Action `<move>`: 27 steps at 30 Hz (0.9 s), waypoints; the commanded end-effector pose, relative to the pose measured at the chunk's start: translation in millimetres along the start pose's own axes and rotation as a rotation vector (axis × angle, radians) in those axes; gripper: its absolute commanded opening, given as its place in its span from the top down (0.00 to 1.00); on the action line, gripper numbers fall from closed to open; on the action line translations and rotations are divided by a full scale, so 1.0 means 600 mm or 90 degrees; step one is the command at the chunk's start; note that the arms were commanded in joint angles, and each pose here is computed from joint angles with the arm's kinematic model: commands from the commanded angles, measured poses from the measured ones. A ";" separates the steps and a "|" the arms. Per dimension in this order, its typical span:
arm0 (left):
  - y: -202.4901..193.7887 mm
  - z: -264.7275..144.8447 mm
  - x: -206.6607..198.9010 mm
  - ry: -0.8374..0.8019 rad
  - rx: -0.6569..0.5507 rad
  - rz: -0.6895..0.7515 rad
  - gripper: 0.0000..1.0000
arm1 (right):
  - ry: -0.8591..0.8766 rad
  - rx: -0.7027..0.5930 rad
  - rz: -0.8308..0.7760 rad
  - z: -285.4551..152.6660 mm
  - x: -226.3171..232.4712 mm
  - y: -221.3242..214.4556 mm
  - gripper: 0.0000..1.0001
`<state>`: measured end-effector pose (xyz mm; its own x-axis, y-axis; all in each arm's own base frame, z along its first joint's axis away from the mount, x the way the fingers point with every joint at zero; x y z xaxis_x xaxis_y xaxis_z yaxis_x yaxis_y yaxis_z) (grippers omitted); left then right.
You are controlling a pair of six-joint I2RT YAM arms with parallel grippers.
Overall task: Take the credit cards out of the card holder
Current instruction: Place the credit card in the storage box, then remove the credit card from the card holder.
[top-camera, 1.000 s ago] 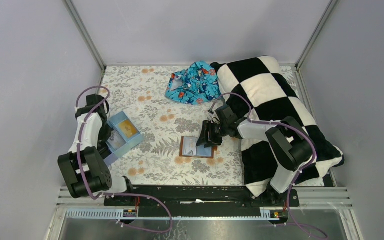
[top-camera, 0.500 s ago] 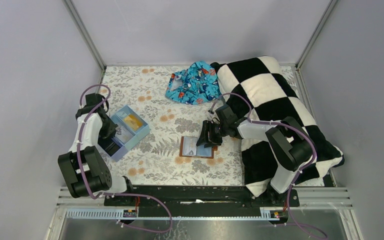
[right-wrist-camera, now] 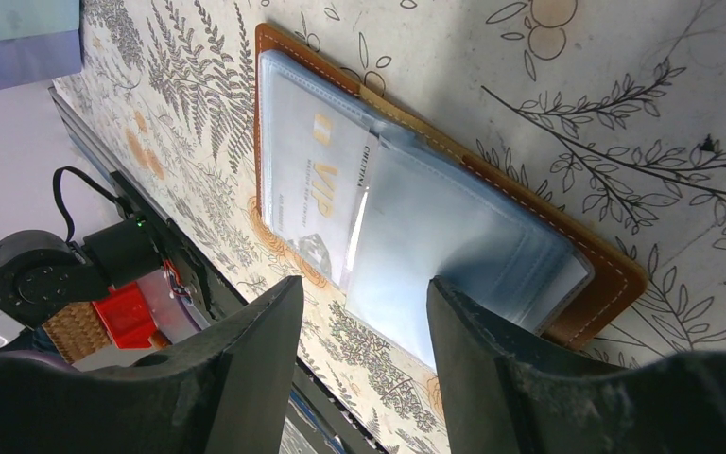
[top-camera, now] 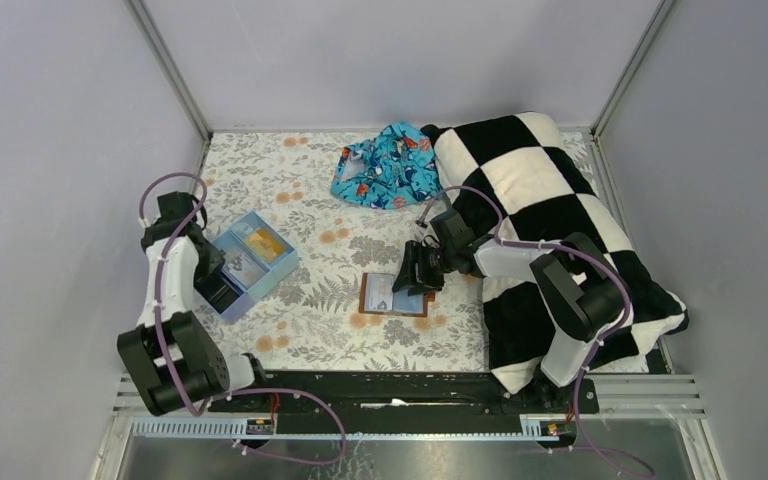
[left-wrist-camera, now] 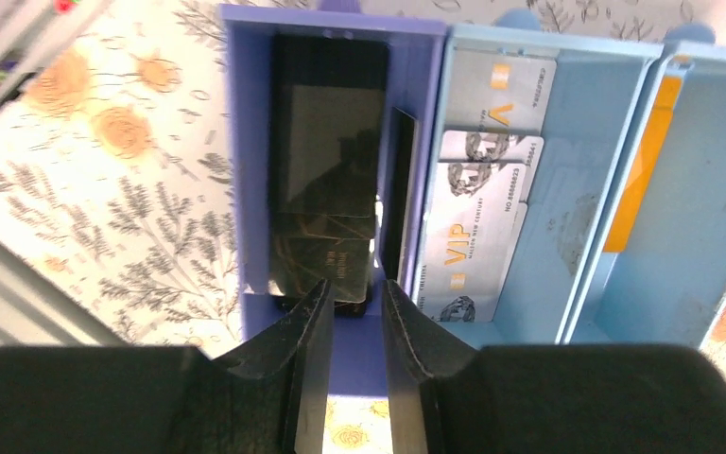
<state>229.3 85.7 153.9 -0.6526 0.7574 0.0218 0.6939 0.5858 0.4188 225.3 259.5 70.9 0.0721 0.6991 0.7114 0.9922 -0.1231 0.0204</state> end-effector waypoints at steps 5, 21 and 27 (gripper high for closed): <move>0.040 -0.110 0.043 0.061 -0.163 -0.087 0.71 | -0.080 0.018 0.017 0.015 -0.048 -0.017 0.41; -0.083 -0.195 -0.241 -0.368 -0.120 0.163 0.59 | -0.050 -0.114 -0.037 -0.044 0.000 0.006 0.40; -0.218 -0.205 -0.338 -0.524 -0.029 0.275 0.59 | -0.051 -0.155 -0.036 -0.063 0.004 0.007 0.38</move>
<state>238.7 -130.6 217.2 -0.0203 0.9465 -0.3219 0.7743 0.2186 0.5938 224.1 240.0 90.1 0.0453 0.7455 0.6649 0.9636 -0.2082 0.1678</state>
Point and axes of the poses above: each gripper's point midway between its finger pads, its own z axis out along the fingers, its own x axis along the line the jaws close on, y = z × x, the point moved 6 cm from there along -z, back along the fingers, and after that the axes turned 12 degrees about z, right-handed, at the moved point
